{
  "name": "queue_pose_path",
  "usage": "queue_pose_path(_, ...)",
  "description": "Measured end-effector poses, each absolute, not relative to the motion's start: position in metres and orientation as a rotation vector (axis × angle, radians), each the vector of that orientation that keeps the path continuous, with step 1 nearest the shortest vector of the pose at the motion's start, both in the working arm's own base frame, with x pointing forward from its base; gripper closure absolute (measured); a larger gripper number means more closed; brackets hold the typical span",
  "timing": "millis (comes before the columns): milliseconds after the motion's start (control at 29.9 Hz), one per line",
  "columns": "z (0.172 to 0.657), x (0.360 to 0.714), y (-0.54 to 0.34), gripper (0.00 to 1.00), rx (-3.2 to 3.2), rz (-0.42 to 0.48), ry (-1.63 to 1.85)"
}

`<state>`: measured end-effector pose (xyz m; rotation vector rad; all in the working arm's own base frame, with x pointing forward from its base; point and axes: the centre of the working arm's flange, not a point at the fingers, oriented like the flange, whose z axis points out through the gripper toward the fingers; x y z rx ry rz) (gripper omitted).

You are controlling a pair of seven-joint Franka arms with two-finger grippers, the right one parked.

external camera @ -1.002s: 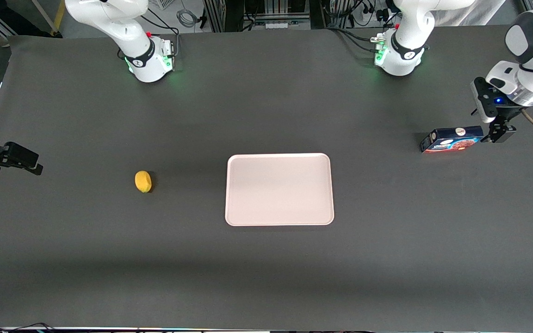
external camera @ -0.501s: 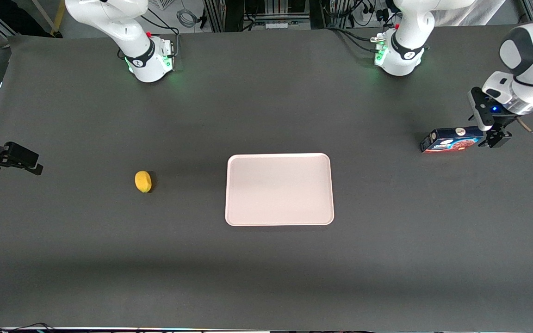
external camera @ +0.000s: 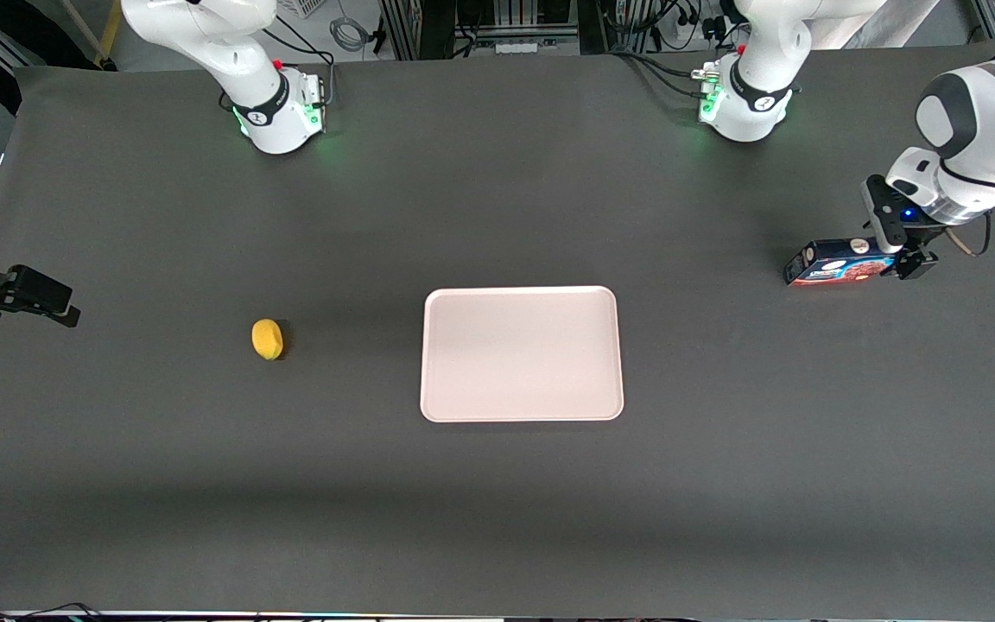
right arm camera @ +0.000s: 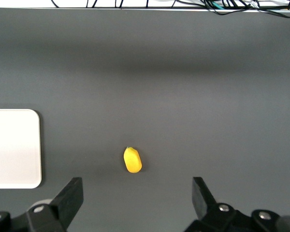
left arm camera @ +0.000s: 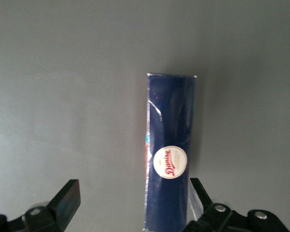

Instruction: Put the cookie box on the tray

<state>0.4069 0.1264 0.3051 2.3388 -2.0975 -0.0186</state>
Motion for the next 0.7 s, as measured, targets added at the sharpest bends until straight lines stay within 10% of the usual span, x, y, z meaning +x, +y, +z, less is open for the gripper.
queue_pose_path(702,0.282,0.388,0.119,0.0,2.318,-0.022,-2.1)
